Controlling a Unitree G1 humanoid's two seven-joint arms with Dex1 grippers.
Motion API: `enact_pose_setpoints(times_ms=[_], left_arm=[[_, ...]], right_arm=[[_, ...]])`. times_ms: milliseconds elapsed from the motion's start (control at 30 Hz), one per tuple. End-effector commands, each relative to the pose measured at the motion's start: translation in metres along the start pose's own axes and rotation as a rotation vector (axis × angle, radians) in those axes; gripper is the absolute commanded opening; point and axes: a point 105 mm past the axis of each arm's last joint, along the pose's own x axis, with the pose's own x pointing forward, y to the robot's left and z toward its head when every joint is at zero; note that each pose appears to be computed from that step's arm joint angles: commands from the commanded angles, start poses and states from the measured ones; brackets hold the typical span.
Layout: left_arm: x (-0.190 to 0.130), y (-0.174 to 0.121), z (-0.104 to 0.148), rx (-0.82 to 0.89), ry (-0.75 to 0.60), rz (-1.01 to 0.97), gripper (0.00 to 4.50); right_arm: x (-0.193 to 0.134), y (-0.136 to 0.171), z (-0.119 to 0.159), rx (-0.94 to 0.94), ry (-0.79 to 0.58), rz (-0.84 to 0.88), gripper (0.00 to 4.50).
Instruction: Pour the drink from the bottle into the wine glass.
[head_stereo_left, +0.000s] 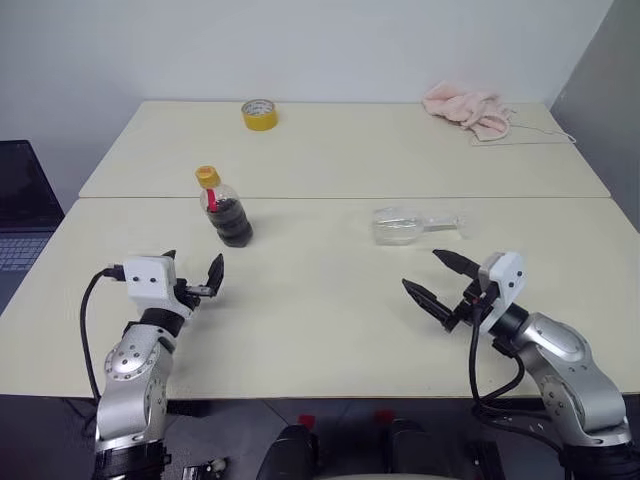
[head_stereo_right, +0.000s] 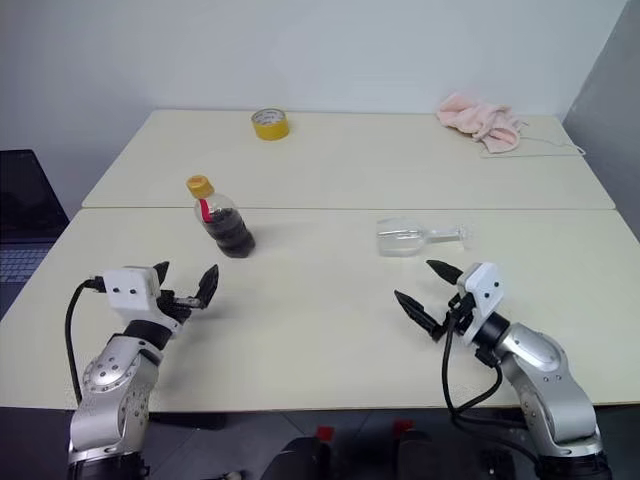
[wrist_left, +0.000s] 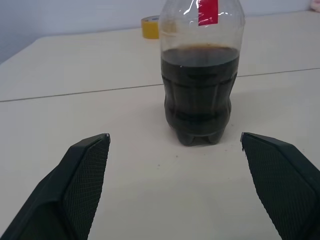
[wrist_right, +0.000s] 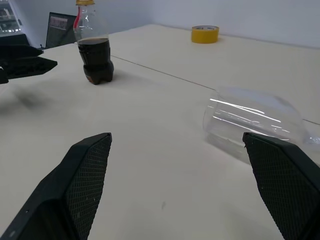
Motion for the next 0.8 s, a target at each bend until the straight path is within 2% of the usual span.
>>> enact_pose_setpoints(times_ms=[33,233,433,800], left_arm=[[0.009,-0.002,0.007,0.023,-0.017,0.004,4.44],[0.022,-0.001,0.009,0.004,-0.038,0.016,4.44],[0.041,-0.010,0.010,-0.044,-0.049,-0.019,4.44],[0.067,-0.015,0.010,-0.035,-0.071,-0.035,4.44]], right_arm=[[0.006,0.010,0.020,-0.022,-0.056,0.064,4.50],[0.013,0.023,0.031,-0.021,-0.052,0.161,4.50],[0.021,0.022,0.041,-0.035,-0.069,0.179,4.50],[0.030,0.024,0.046,-0.057,-0.085,0.216,4.50]])
